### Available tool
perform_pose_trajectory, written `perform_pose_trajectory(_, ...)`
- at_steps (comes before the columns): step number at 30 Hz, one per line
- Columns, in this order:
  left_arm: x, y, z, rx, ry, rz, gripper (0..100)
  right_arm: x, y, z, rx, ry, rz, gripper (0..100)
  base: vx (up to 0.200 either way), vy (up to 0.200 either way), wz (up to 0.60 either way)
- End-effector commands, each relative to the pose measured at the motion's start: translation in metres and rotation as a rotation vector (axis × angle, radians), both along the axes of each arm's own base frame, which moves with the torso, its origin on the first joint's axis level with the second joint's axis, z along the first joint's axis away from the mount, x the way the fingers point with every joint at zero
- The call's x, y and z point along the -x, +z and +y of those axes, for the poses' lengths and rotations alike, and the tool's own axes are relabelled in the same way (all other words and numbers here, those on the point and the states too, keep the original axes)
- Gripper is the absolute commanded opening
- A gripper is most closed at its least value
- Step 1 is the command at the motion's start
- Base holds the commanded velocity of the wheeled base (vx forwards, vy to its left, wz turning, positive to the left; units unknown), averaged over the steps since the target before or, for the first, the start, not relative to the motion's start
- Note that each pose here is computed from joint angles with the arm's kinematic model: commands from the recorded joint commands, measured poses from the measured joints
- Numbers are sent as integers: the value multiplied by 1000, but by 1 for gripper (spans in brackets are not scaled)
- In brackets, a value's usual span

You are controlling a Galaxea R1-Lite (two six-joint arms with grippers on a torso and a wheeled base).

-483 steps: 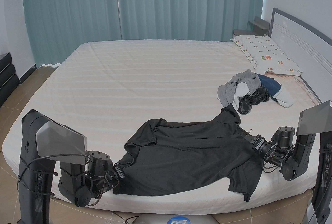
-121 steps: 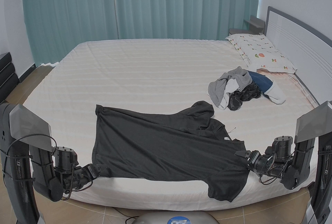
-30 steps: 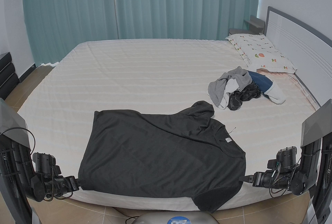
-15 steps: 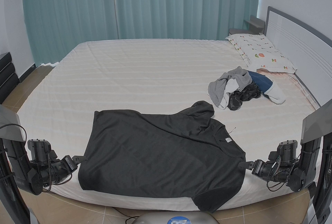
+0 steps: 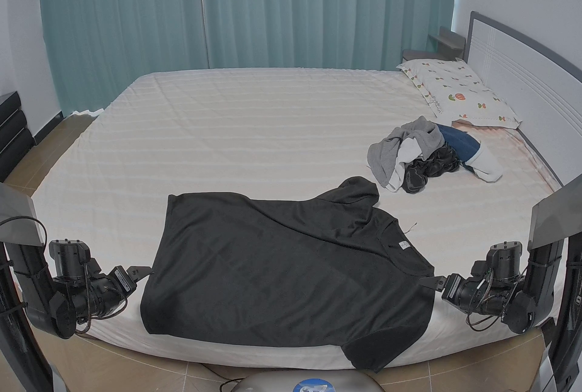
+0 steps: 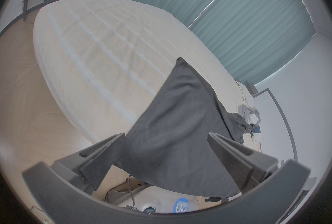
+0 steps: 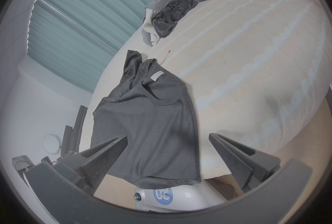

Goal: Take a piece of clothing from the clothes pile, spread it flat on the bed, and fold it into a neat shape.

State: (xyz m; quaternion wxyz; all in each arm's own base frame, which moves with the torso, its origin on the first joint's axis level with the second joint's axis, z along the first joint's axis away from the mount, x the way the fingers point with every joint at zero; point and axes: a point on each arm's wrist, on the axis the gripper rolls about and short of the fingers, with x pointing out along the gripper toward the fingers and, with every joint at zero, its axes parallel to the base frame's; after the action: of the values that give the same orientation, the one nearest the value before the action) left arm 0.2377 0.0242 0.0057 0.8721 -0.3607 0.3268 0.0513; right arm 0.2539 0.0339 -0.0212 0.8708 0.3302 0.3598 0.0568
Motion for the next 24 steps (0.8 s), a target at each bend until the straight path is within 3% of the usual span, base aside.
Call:
perform_pose_trajectory(1, 0, -1, -4, 22, -5, 7, 100, -3, 8, -1, -20, -19, -31, 100, 0, 0, 0)
perform_pose_trajectory(10, -1, -1, -12, 100, -3, 18, 100, -6, 20, -1, -59, -47, -72, 100, 0, 0, 0)
perform_pose_trajectory(14, -4, 1, -13, 153, -21, 14, 100, -10, 30, 1, -89, -55, -115, 100, 200, 0, 0)
perform_pose_trajectory(18, -5, 1, -13, 166, -17, 12, 100, -22, 33, 17, -126, -30, -148, 100, 100, 0, 0)
perform_pose_trajectory(24, -10, -4, -17, 180, -43, 22, 100, -65, 20, 44, -83, -56, -187, 100, 0, 0, 0)
